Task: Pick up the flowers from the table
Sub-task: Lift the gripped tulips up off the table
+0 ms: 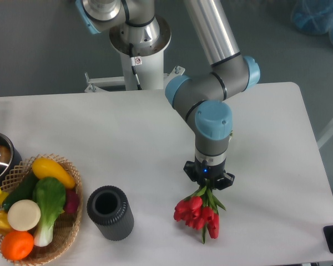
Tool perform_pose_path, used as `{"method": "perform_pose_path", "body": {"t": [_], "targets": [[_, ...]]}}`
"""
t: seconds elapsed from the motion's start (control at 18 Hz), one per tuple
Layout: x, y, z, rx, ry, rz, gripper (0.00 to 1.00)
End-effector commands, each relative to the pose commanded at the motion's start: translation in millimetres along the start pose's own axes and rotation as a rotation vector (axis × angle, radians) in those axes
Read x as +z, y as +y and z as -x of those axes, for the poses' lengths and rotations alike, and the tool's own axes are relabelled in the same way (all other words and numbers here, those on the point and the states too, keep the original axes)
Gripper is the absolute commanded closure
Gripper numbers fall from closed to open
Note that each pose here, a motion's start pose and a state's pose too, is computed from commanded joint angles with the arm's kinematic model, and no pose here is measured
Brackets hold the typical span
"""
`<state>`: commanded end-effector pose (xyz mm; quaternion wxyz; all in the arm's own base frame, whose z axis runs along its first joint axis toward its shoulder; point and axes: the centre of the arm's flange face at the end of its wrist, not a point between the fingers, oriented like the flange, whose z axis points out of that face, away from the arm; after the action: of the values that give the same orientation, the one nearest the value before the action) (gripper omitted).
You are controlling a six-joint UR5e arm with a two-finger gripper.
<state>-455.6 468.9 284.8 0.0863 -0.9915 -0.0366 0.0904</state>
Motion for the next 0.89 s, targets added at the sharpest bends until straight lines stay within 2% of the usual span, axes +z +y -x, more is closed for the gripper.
{"method": "perform_pose_path", "body": {"t": [0.11,0.39,0.61,0.78,0.89], "targets": [[-23,13,15,-0.044,-0.017,-0.011,0.96],[-45,11,21,-0.039,-0.039,-0.024,0.97],[-66,-1,29,-0.006,-0.03,-0.013,0.97],[-72,1,33,0.009,-0.007,0.006,0.97],[-89,5,32,0.047,-0.012,0.004,0.97]]}}
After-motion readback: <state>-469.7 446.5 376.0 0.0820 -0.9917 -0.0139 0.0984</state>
